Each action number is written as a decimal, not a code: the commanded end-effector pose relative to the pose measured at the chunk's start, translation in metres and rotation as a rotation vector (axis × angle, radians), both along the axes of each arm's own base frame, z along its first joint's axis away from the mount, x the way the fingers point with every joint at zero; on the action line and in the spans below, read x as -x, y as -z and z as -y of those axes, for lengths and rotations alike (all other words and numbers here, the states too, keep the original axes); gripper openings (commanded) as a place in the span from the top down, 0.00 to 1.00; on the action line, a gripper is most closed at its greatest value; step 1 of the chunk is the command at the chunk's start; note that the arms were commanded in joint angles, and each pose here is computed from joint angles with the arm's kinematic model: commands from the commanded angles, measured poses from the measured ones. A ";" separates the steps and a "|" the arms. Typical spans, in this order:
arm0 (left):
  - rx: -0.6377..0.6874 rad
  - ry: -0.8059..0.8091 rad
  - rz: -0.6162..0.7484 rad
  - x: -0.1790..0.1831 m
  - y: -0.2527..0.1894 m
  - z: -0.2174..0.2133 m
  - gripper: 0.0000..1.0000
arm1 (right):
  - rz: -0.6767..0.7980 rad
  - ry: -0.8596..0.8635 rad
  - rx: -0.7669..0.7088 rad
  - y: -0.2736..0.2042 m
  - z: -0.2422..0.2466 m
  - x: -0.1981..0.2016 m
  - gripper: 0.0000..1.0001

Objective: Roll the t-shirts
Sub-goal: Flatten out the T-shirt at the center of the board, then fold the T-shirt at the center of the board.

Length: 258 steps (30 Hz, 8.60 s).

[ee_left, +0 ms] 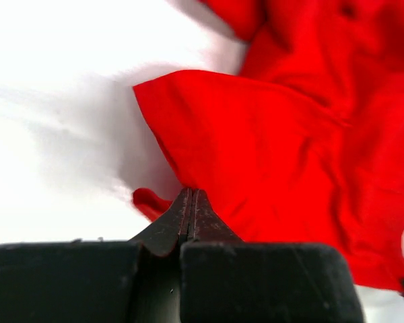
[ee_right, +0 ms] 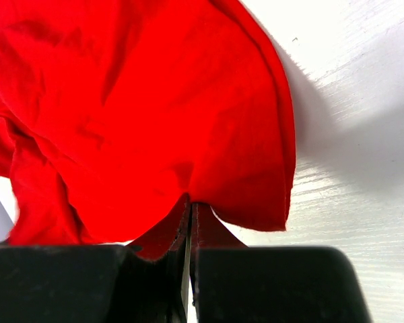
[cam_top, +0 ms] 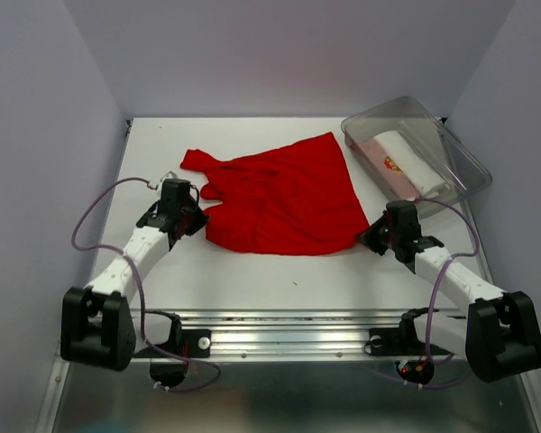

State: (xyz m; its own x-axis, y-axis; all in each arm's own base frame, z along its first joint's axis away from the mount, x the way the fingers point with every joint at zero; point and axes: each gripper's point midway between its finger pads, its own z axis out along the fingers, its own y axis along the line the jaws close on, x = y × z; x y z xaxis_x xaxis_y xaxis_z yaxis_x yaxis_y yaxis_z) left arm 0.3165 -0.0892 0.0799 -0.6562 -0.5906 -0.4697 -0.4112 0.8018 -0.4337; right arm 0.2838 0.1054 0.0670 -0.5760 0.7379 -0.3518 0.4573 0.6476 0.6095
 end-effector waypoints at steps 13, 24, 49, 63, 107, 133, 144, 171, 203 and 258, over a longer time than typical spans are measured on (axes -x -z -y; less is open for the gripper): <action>0.192 -0.048 0.125 0.081 -0.065 0.010 0.29 | 0.045 -0.008 0.015 -0.015 -0.001 -0.021 0.99; -0.122 -0.080 0.087 0.032 -0.060 -0.025 0.23 | 0.057 -0.003 0.020 -0.018 0.002 -0.013 0.99; -0.141 -0.097 -0.220 0.034 0.050 -0.024 0.01 | 0.066 0.001 0.013 -0.022 0.002 -0.013 0.99; -0.110 -0.067 -0.204 0.032 0.054 -0.007 0.01 | 0.060 0.006 0.011 -0.019 0.002 -0.012 0.99; -0.037 -0.016 -0.089 -0.010 0.025 0.023 1.00 | 0.055 0.011 0.008 -0.014 0.002 -0.012 0.99; 0.011 -0.144 0.919 -0.075 -0.430 -0.078 1.00 | 0.710 -0.401 -0.015 -0.313 -0.057 -0.075 0.99; -0.006 -0.213 1.228 -0.026 -0.553 -0.111 1.00 | 1.014 -0.613 -0.109 -0.443 -0.086 -0.044 0.99; -0.194 -0.543 1.801 0.229 -0.705 -0.128 1.00 | 1.305 -0.753 -0.132 -0.546 -0.071 0.117 0.99; -0.120 -0.109 0.587 -0.275 -0.228 -0.103 1.00 | 0.071 -0.278 0.286 -0.101 -0.010 -0.105 0.99; 0.015 -0.013 0.589 -0.355 -0.150 -0.033 1.00 | -0.021 -0.143 0.555 -0.071 0.037 -0.142 0.99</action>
State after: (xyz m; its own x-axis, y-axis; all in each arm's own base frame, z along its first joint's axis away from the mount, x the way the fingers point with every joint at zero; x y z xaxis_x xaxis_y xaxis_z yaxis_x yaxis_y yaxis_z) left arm 0.6572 -0.0624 0.1538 -0.4065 -0.6205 -0.6706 -0.2393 0.7807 -0.5773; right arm 0.4198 0.0867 0.1295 -0.6953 0.3827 -0.6083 0.3131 0.9232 0.2229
